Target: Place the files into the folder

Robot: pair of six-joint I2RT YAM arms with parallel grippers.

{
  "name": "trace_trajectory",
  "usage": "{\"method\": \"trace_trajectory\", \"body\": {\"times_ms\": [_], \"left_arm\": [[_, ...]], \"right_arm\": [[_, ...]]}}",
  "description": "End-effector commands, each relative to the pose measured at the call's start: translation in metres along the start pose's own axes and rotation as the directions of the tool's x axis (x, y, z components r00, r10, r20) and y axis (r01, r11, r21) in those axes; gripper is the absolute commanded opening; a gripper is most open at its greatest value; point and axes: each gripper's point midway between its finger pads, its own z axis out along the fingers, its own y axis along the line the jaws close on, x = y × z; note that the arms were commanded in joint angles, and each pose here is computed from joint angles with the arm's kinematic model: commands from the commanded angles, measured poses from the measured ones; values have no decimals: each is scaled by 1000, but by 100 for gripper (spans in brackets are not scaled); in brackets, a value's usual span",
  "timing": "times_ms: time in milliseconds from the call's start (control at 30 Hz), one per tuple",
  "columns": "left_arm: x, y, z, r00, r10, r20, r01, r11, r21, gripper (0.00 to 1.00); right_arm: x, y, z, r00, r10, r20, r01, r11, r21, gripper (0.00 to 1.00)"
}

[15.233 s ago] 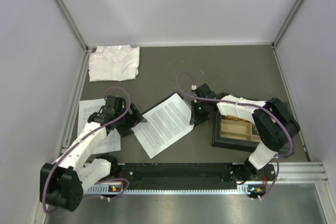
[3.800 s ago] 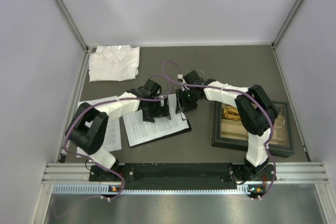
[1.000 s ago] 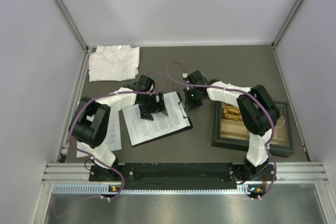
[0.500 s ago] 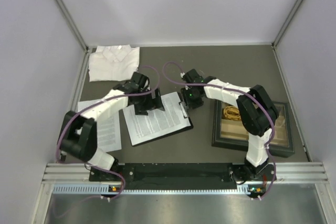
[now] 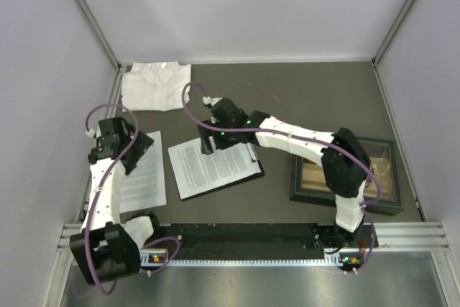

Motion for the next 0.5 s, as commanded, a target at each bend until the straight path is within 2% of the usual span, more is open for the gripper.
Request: {"method": "trace_trajectory", "body": {"times_ms": [0,33,67,100,200,267,367,467], "left_arm": [[6,44,22,980,-197,-41,192,976,-106,98],[12,52,28,970,-233,-68,224,967,-120,98],[11,57,32,962,-267,-63,257,957,-132,98],[7,65,36,950,-307,-49,297,944,-145,98],[20,77,45,906,-410,-106,390,905,-168,98],[30,83,48,884,-448,-133,421,887,-190,98],[33,93,49,867,-486,-109,460,865,-202,98],[45,100,51,826,-552,-115,522,826,-215,96]], "right_arm": [[-24,92,34,997,9,71,6,977,-214,77],[-37,112,33,995,5,95,19,968,-249,77],[-30,127,41,997,-5,78,27,959,-282,77],[-29,136,47,997,-8,72,29,954,-297,77],[-28,159,68,997,-8,72,32,943,-333,77],[-15,162,87,1000,1,30,9,940,-341,77],[-2,164,107,999,29,-19,-34,936,-349,75],[11,164,122,997,47,-63,-66,934,-351,72]]}}
